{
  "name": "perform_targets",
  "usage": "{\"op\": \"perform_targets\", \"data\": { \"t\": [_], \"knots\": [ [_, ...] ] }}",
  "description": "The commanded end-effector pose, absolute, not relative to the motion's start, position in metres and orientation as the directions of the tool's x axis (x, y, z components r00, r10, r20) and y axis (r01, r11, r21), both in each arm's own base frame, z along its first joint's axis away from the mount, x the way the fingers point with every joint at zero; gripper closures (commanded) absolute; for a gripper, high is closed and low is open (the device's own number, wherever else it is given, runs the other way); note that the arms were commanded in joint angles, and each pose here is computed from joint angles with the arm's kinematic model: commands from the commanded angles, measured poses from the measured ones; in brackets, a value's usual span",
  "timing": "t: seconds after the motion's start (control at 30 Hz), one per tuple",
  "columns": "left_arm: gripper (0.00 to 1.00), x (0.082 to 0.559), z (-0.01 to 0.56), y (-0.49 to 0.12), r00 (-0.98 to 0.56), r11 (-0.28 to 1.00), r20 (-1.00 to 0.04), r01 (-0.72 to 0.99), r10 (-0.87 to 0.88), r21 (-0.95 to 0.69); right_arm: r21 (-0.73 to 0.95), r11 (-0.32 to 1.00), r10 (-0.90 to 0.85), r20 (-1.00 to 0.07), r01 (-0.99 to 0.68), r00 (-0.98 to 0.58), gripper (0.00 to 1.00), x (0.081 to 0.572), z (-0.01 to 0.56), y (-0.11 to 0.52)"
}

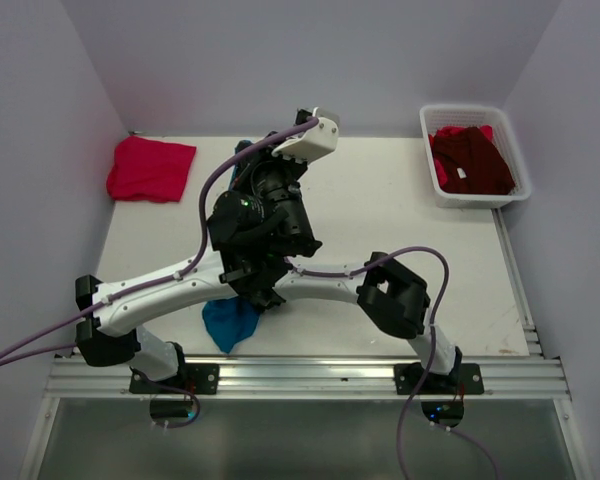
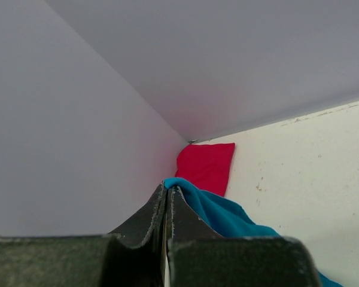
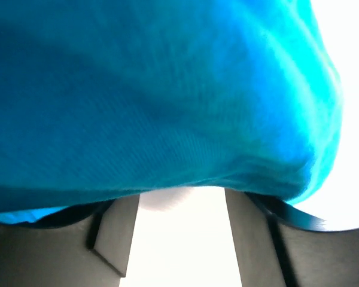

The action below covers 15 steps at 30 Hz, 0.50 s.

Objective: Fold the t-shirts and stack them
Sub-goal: Flatten the tshirt out

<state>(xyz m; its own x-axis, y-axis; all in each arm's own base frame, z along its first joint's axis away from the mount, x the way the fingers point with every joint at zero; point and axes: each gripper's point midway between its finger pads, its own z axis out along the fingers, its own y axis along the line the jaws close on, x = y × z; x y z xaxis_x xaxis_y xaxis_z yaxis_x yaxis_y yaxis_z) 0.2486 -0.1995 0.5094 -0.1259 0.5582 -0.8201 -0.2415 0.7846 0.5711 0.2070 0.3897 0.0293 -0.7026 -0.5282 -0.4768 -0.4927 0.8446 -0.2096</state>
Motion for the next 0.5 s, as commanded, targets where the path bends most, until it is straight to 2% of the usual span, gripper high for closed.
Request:
{"op": "perform_targets", "data": {
  "t": [0.0, 0.27, 0.33, 0.43, 0.47],
  "knots": [
    [1.00, 0.241, 0.512, -0.185, -0.134, 0.819, -0.856, -0.250, 0.500, 0.517, -0.217, 0.865, -0.494, -0.529, -0.452, -0.690, 0.37, 0.215, 0.051, 0.385],
    [1.00, 0.240, 0.509, -0.188, -0.137, 0.819, -0.854, -0.243, 0.502, 0.520, -0.156, 0.855, -0.483, -0.588, -0.495, -0.649, 0.21, 0.232, 0.071, 0.390],
    [1.00, 0.240, 0.507, -0.190, -0.142, 0.816, -0.851, -0.241, 0.505, 0.525, -0.095, 0.849, -0.466, -0.600, -0.520, -0.651, 0.18, 0.238, 0.072, 0.399],
    [1.00, 0.238, 0.506, -0.191, -0.145, 0.819, -0.853, -0.239, 0.502, 0.522, -0.066, 0.846, -0.455, -0.606, -0.529, -0.653, 0.18, 0.259, 0.073, 0.397],
    [1.00, 0.238, 0.505, -0.192, -0.145, 0.818, -0.851, -0.236, 0.504, 0.525, -0.068, 0.850, -0.451, -0.606, -0.522, -0.655, 0.22, 0.272, 0.073, 0.394]
  ]
}}
